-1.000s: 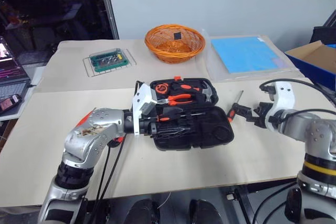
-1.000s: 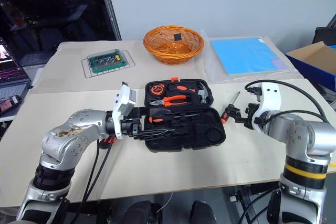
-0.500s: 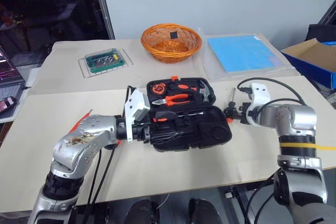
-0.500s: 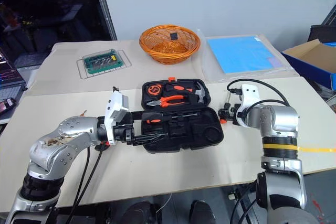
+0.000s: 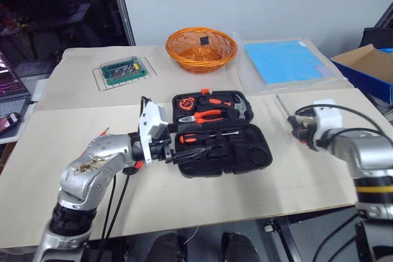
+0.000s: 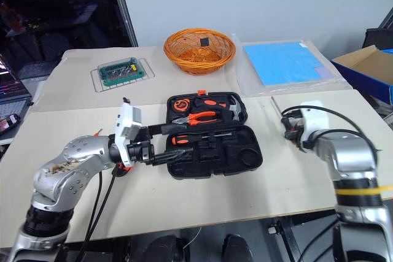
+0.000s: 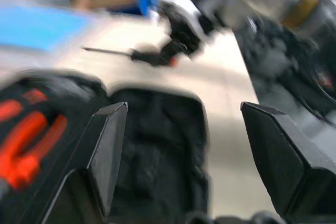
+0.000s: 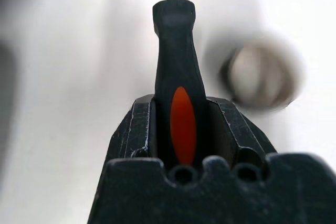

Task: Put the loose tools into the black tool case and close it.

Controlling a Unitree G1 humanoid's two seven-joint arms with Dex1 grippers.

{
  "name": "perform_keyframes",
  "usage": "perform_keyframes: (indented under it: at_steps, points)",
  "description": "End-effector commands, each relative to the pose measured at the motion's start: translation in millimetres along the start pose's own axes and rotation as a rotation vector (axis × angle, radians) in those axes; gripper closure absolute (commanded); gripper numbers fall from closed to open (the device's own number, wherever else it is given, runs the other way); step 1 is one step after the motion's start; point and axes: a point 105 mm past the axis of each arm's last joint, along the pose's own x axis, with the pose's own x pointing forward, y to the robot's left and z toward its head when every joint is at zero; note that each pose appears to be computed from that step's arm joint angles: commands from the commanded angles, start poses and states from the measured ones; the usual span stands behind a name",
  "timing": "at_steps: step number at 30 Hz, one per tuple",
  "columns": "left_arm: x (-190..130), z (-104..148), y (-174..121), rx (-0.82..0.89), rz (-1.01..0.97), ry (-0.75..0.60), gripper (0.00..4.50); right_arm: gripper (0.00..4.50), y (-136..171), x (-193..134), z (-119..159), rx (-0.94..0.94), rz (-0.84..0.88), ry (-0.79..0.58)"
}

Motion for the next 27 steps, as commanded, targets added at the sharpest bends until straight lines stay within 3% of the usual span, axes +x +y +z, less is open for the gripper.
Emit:
perform_keyframes:
  at_steps: [1, 6, 11, 20, 27]
  points:
    - [-14, 9, -9, -0.032, -0.062, -0.032, 0.79, 3.46, 27, -24, 37, -0.319, 0.220, -0.149]
    - [-43, 0, -23, -0.036, -0.110, 0.029, 0.79, 3.46, 71, -6, 34, -0.729, 0.523, -0.151]
    - [-67, -8, -25, -0.027, -0.069, 0.112, 0.79, 3.46, 94, 13, 30, -0.956, 0.732, -0.153]
    - [-85, -11, -28, -0.023, -0.001, 0.150, 0.79, 3.46, 94, 37, 12, -1.115, 0.829, -0.085]
    - [-85, -10, -32, -0.021, 0.023, 0.151, 0.79, 3.46, 88, 49, 2, -1.098, 0.853, -0.015]
